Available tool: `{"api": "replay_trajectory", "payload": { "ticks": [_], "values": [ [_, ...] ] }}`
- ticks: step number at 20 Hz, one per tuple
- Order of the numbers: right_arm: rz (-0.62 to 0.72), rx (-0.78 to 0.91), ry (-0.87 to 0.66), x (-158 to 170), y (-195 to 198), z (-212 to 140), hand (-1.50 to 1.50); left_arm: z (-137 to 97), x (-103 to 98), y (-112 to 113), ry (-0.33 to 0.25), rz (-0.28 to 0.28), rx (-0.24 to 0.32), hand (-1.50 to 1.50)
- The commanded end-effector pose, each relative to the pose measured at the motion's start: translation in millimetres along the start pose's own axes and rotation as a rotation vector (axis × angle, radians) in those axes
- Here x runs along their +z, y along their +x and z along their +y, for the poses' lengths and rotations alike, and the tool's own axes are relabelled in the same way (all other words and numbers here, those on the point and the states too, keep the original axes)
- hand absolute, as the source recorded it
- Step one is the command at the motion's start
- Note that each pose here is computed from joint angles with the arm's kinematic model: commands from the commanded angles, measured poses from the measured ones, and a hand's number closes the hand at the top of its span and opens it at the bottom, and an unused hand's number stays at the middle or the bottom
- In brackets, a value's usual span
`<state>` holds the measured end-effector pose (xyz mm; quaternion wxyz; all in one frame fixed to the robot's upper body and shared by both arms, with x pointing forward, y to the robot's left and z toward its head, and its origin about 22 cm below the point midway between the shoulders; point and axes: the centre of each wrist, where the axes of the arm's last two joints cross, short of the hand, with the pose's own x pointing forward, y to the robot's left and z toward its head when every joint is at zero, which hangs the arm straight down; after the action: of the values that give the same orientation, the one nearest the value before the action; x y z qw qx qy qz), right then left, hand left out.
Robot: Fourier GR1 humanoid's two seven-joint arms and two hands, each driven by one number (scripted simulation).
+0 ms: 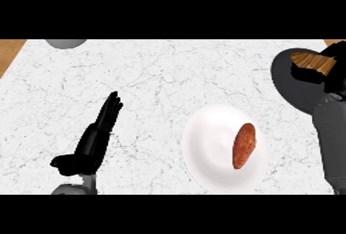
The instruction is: Pick the croissant from the plate and place it in the pan
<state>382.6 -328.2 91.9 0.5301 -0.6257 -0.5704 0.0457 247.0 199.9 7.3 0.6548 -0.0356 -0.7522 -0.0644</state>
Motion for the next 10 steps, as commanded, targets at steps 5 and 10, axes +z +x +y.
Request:
{"api": "replay_trajectory", "payload": {
  "ticks": [5,10],
  "values": [
    [0.038,-0.057,-0.126,-39.9,-55.8,-0.6,1.50,12.6,-2.3,10.5,-0.004,-0.014,0.001,0.00],
    [0.043,-0.066,-0.136,-58.5,-69.4,-8.8,1.50,-7.3,-11.8,4.8,-0.020,-0.024,-0.004,0.00]
  ]
}}
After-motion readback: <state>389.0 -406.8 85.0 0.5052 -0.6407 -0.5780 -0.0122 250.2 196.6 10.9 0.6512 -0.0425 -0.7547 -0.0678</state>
